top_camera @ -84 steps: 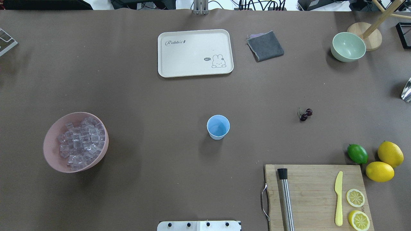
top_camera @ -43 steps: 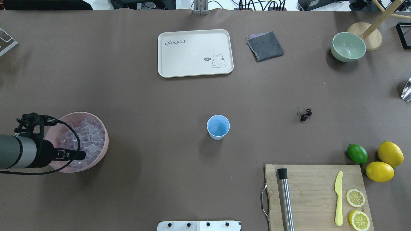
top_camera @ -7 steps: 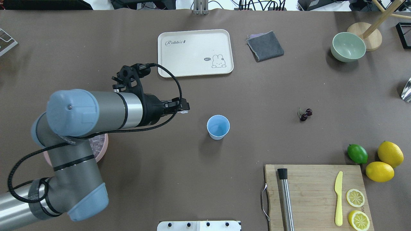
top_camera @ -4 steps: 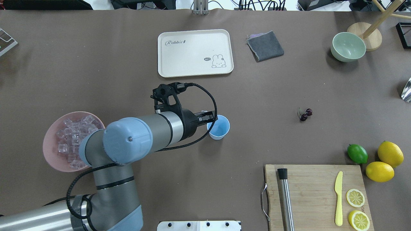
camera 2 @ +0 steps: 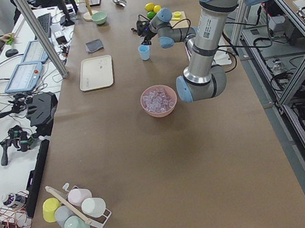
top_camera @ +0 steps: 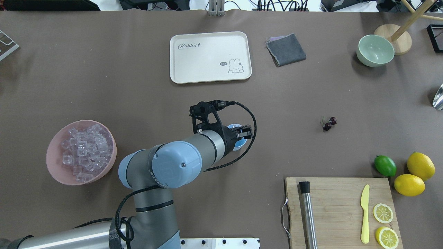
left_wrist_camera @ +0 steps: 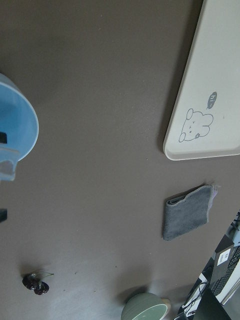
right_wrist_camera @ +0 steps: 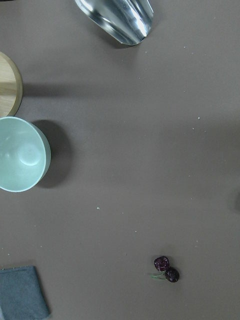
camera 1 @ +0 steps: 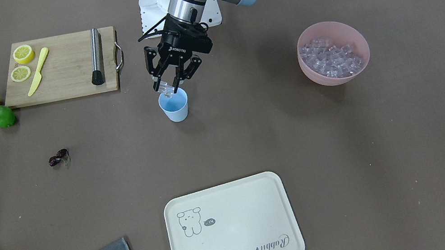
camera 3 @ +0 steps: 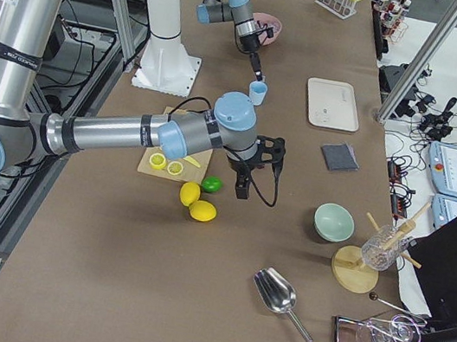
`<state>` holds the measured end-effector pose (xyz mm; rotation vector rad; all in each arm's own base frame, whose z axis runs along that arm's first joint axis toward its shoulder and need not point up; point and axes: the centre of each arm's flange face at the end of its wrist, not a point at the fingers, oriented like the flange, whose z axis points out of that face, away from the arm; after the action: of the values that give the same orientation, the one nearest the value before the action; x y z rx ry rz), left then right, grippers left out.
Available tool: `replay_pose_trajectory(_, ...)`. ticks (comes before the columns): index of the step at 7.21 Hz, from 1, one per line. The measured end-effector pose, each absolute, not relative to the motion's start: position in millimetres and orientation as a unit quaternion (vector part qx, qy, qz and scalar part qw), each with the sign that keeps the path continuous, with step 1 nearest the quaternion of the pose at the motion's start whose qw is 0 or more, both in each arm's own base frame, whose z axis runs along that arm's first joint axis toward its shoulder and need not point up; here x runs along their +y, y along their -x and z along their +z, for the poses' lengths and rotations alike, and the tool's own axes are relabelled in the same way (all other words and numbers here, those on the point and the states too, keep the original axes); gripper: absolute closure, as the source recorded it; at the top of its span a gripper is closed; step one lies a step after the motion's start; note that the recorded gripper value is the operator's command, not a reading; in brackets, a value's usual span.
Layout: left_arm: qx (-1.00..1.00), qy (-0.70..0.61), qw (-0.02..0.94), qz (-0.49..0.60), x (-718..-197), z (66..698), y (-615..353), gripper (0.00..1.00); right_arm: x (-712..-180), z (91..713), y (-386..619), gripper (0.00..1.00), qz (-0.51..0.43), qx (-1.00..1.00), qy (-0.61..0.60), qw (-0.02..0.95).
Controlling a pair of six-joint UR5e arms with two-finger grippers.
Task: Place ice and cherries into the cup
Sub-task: 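Open the left gripper to drop the ice cube into the cup, then move the left gripper back over the pink bowl of ice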
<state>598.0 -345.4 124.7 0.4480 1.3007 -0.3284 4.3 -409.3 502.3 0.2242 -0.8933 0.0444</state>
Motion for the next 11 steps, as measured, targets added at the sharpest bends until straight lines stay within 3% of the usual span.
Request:
replay_pose_trajectory(2, 0.596, -0.207, 0.761, -0.148, -340, 130, -596, 1.00, -408, 505, -4, 0.00, 0.023, -0.430, -0.106, 0.896)
replay_pose_trajectory(4, 0.598, -0.207, 0.760, -0.145, -336, 138, -583, 0.03, -407, 507, -5, 0.00, 0.024, -0.429, -0.105, 0.897)
replay_pose_trajectory(11, 0.595, -0.216, 0.763, -0.130, -326, 141, -554, 0.03, -407, 507, -5, 0.00, 0.023, -0.429, -0.105, 0.897)
